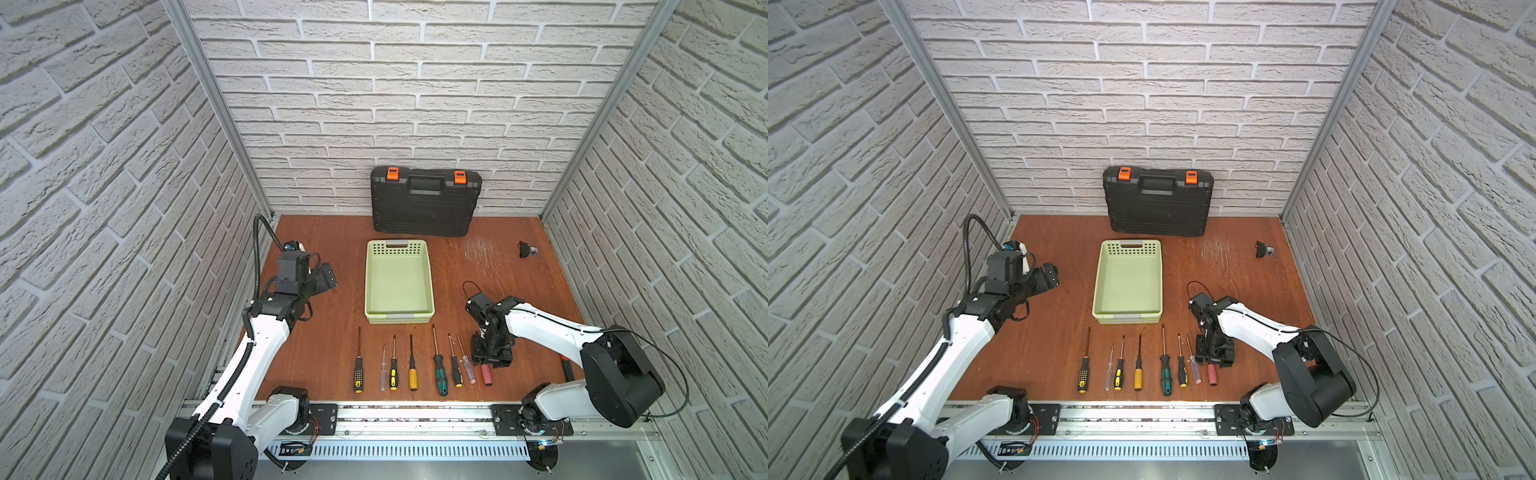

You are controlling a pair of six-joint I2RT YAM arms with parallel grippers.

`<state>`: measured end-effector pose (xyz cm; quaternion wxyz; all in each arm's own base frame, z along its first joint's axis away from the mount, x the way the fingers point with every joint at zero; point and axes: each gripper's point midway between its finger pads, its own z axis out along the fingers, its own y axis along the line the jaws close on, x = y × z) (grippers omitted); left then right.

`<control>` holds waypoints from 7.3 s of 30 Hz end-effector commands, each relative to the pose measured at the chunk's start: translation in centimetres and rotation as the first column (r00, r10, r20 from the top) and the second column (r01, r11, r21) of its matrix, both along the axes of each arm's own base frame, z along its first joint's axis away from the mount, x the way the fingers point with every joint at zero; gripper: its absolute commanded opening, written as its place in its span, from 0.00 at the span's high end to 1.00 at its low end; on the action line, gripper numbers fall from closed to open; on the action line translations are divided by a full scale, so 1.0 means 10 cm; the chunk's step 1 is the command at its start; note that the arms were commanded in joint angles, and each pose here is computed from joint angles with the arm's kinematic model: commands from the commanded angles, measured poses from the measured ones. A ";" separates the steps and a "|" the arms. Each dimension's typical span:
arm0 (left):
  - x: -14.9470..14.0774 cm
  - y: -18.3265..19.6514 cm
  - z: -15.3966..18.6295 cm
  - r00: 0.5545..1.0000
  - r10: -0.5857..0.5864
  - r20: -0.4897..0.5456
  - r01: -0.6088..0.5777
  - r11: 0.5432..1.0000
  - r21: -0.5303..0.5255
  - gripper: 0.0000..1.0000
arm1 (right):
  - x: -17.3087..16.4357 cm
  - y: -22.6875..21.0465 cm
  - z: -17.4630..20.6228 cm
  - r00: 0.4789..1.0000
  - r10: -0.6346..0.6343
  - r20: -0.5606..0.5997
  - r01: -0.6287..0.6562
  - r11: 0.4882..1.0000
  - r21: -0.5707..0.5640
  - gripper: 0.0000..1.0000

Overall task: Put the screwdriver in the bin
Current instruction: Pick up the screwdriver from the bottom-right of the table, then place the screwdriver into the bin, then pick up the screwdriver from the bottom-center of the table, then place the screwdriver in the bin.

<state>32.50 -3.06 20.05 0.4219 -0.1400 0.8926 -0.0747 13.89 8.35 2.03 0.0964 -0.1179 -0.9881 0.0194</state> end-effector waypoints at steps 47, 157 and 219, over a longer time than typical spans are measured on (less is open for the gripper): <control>-0.24 -0.14 -0.29 0.971 0.008 -0.238 -0.065 0.970 -0.233 0.06 | 1.97 1.88 1.72 0.828 0.176 0.532 -0.393 0.860 0.326 0.95; -2.22 -1.25 -2.02 0.668 -0.242 -0.703 0.268 0.960 -0.076 0.70 | 1.89 2.05 1.61 0.645 0.219 0.732 -0.560 0.788 0.258 0.64; 0.44 -2.23 -0.66 0.682 -0.474 -0.556 0.465 0.869 -0.171 0.99 | 1.73 1.43 1.89 0.615 0.240 0.751 -0.493 0.860 0.130 0.66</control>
